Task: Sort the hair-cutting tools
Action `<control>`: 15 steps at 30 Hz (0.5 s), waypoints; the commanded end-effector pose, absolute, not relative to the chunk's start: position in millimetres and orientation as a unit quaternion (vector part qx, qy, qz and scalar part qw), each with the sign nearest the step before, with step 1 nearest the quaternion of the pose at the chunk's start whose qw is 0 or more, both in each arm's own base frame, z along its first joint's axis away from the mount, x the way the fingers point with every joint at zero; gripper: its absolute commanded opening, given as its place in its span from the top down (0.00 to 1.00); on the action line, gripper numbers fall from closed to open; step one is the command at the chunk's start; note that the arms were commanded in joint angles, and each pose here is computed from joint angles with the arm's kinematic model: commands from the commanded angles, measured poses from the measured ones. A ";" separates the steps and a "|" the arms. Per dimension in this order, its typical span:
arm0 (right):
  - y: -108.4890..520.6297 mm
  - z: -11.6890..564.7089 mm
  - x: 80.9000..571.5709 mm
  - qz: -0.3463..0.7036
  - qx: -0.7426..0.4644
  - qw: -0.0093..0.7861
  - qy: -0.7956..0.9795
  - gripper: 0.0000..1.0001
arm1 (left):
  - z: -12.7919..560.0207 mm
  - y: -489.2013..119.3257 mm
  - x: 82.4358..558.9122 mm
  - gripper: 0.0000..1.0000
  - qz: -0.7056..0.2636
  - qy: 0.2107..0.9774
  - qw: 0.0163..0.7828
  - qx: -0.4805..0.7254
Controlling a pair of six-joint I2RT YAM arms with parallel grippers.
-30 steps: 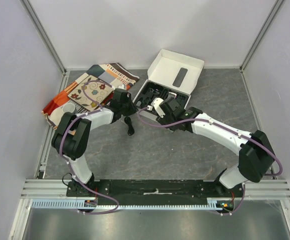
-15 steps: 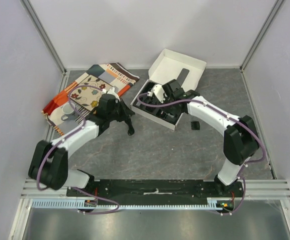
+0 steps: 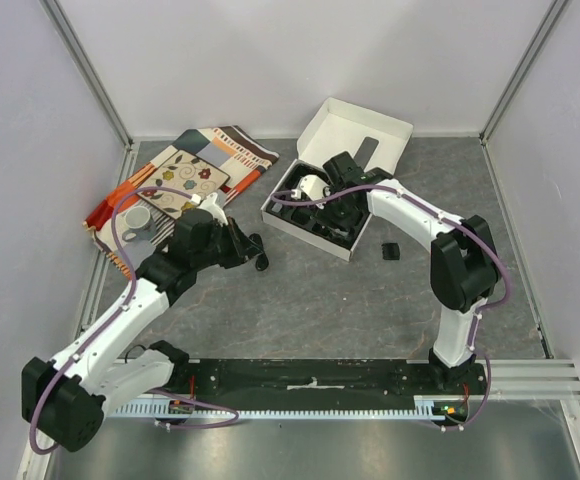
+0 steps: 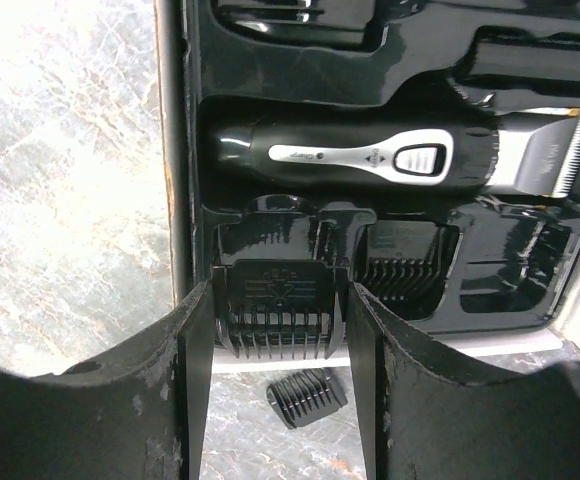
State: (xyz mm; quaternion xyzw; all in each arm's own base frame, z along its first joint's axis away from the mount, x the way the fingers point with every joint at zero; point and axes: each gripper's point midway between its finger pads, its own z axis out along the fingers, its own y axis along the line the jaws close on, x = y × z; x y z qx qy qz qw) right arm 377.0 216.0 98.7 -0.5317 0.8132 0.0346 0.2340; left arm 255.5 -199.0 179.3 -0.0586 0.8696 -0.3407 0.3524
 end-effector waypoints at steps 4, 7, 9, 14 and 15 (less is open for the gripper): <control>221.5 94.8 377.5 0.055 -0.547 0.221 0.805 0.54 | 186.6 -189.2 233.8 0.83 -0.334 0.875 0.350 -0.036; 220.4 90.0 379.4 0.050 -0.544 0.216 0.809 0.54 | 185.2 -189.0 233.4 0.83 -0.333 0.875 0.349 -0.036; 219.6 88.2 381.1 0.049 -0.542 0.215 0.811 0.53 | 185.3 -189.5 233.1 0.83 -0.334 0.876 0.347 -0.036; 221.0 83.6 383.4 0.053 -0.540 0.212 0.813 0.50 | 187.7 -189.4 235.9 0.83 -0.331 0.875 0.352 -0.033; 220.2 82.8 384.6 0.053 -0.539 0.212 0.813 0.50 | 187.3 -189.5 236.0 0.82 -0.331 0.875 0.351 -0.033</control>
